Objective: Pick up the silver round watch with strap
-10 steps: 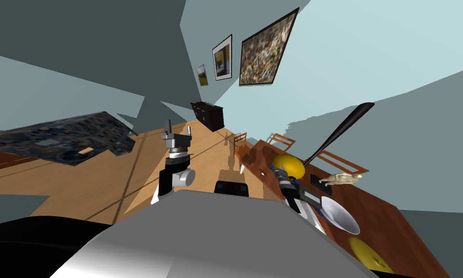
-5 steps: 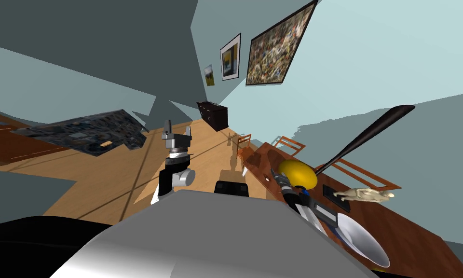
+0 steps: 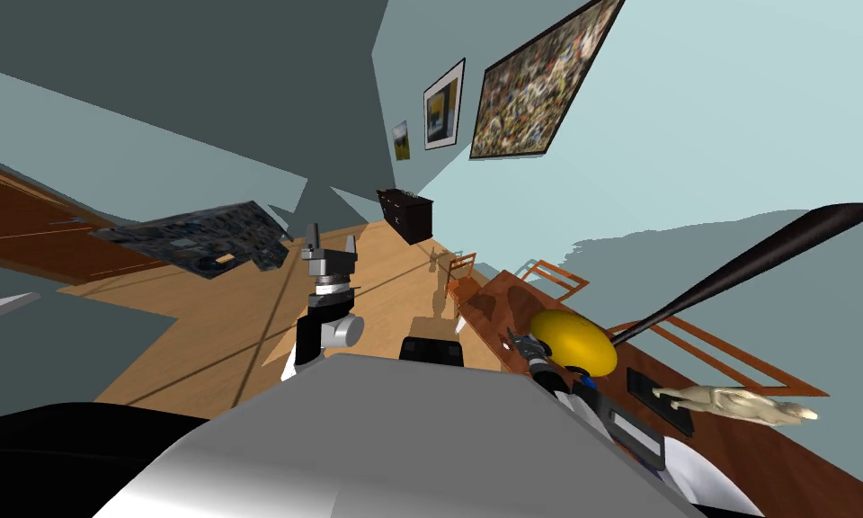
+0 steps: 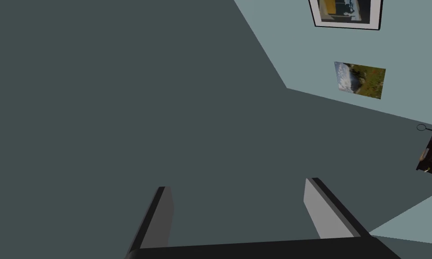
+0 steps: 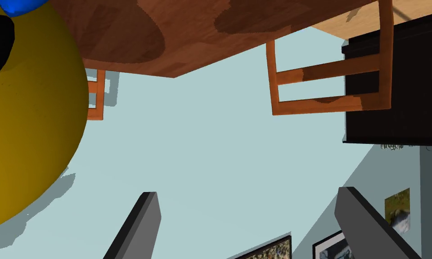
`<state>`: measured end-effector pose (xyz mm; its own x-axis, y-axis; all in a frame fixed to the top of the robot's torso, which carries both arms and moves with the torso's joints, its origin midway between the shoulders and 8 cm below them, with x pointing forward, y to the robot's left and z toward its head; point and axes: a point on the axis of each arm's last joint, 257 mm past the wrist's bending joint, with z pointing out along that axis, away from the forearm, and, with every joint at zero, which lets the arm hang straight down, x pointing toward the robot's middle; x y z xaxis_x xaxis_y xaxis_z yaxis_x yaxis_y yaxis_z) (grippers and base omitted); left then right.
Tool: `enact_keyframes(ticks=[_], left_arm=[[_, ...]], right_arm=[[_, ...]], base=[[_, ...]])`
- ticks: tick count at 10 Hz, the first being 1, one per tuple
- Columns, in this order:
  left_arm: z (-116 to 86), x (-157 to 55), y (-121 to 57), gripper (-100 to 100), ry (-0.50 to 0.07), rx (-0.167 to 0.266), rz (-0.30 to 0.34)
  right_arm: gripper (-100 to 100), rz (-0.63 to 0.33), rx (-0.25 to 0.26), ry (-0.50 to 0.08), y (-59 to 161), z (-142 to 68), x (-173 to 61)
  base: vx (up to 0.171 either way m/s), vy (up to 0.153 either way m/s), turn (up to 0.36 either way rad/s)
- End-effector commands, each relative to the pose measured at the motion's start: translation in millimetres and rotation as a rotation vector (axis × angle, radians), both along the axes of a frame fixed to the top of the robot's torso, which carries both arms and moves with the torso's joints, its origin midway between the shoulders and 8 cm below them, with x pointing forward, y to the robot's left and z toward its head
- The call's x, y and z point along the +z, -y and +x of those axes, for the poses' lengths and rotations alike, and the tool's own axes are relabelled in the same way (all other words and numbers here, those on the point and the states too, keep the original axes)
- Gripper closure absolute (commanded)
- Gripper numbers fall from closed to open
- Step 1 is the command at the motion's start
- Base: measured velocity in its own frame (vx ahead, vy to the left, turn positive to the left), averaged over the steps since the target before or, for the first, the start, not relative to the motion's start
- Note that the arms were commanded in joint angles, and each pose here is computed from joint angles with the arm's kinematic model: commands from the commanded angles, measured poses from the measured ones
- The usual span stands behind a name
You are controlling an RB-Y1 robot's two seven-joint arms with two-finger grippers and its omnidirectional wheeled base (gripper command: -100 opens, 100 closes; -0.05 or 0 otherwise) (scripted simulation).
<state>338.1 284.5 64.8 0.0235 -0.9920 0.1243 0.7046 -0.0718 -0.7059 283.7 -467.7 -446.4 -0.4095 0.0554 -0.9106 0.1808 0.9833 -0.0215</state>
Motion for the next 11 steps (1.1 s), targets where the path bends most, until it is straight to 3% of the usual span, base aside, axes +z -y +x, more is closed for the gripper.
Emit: enact_keyframes(ticks=[1, 2, 3, 4, 5, 6, 7, 8, 10, 11], left_arm=[[0, 0, 0.0, 0, 0.0, 0.0, 0.0], [0, 0, 0.0, 0, 0.0, 0.0, 0.0], [0, 0, 0.0, 0, 0.0, 0.0, 0.0], [0, 0, 0.0, 0, 0.0, 0.0, 0.0], [0, 0, 0.0, 0, 0.0, 0.0, 0.0], [0, 0, 0.0, 0, 0.0, 0.0, 0.0], [0, 0, 0.0, 0, 0.0, 0.0, 0.0], [0, 0, 0.0, 0, 0.0, 0.0, 0.0], [0, 0, 0.0, 0, 0.0, 0.0, 0.0], [0, 0, 0.0, 0, 0.0, 0.0, 0.0]], right_arm=[[-100, -0.049, 0.007, -0.078, 9, -22, -22], [-100, -0.049, 0.007, -0.093, 8, -26, -27], [-100, -0.085, 0.014, -0.159, 16, -45, -45], [-100, -0.087, 0.017, -0.167, 16, -47, -47], [-100, -0.119, 0.026, -0.232, 23, -67, -64], [-100, -0.121, 0.029, -0.239, 23, -69, -66], [-100, -0.148, 0.039, -0.306, 29, -91, -82], [-100, -0.151, 0.042, -0.309, 28, -91, -83], [-100, -0.202, 0.068, -0.418, 39, -127, -105], [-100, -0.2, 0.074, -0.442, 37, -135, -111]], base=[[0.065, 0.009, 0.207], [0.053, 0.003, 0.095], [0.058, 0.014, 0.155], [0.05, 0.012, 0.098], [0.055, 0.013, 0.177], [0.049, 0.006, 0.101], [0.051, 0.01, 0.188], [0.046, -0.001, 0.077], [0.065, -0.002, 0.215], [0.067, -0.002, 0.077]])
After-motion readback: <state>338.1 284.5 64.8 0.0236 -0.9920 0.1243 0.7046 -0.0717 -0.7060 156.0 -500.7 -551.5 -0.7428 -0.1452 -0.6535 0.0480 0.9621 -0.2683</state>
